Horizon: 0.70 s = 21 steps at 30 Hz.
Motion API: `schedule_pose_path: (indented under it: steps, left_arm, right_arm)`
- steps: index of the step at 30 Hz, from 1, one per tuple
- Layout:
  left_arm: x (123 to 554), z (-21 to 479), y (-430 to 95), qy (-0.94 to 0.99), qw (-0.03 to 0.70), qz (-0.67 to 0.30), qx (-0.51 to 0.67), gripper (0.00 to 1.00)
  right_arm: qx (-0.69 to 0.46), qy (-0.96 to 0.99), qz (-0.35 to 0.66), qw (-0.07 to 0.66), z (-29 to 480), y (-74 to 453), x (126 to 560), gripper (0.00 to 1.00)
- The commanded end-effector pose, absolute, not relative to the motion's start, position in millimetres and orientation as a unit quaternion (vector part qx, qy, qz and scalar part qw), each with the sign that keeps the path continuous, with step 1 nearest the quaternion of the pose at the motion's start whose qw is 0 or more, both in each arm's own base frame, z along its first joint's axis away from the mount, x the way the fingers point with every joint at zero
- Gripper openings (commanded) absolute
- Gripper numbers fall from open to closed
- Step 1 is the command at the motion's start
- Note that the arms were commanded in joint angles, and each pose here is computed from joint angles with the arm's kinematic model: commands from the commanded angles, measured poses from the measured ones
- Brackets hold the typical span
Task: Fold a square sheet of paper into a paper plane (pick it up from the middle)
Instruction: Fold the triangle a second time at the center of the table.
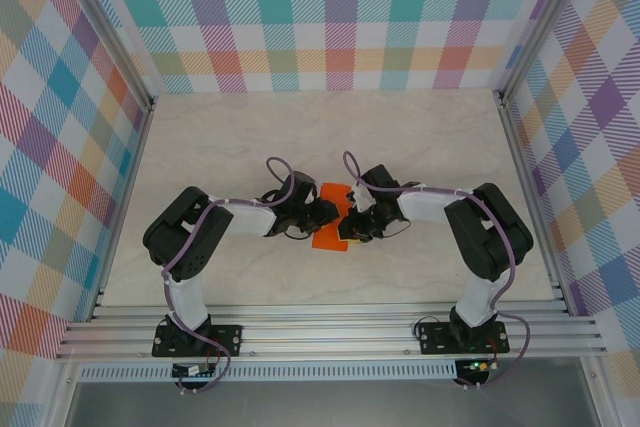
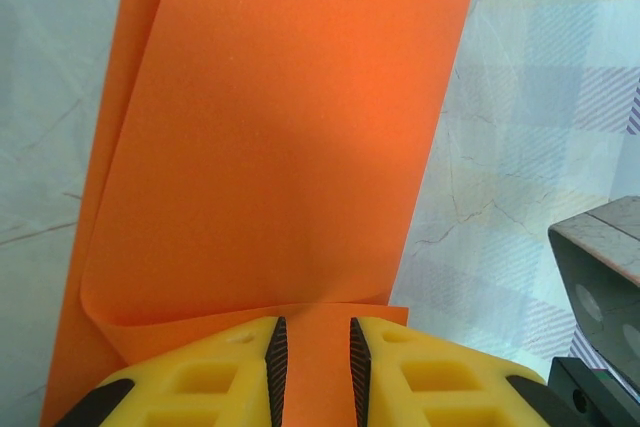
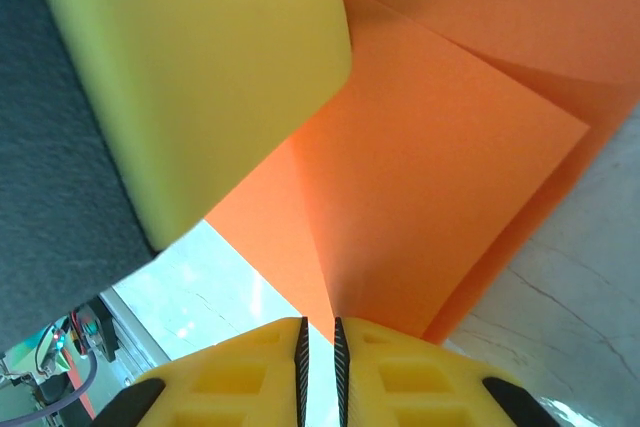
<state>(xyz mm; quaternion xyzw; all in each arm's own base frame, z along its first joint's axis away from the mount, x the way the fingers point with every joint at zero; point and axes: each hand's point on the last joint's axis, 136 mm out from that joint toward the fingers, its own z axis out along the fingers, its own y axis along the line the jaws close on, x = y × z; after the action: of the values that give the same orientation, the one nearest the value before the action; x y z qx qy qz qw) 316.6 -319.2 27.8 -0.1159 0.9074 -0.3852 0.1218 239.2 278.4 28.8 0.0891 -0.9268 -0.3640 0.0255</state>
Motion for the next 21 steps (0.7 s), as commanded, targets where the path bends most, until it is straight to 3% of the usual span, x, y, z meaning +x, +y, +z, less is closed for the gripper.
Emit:
schedule_pose_path:
  steps: [1, 10, 21]
  left_arm:
    - [302.8, 6.0, -311.2, 0.920, 0.101, -0.358, -0.121, 0.26]
    - [302.1, 4.2, -310.9, 0.921, 0.100, -0.357, -0.121, 0.26]
    - [302.2, 5.8, -311.1, 0.920, 0.101, -0.359, -0.121, 0.26]
  right_arm:
    - [0.089, -0.934, -0.342, 0.051, 15.8, 267.8, 223.4, 0.17]
    - [0.085, -0.947, -0.305, 0.058, 4.1, 254.0, 217.7, 0.17]
    - [0.092, -0.918, -0.386, 0.012, 61.0, 276.0, 223.6, 0.17]
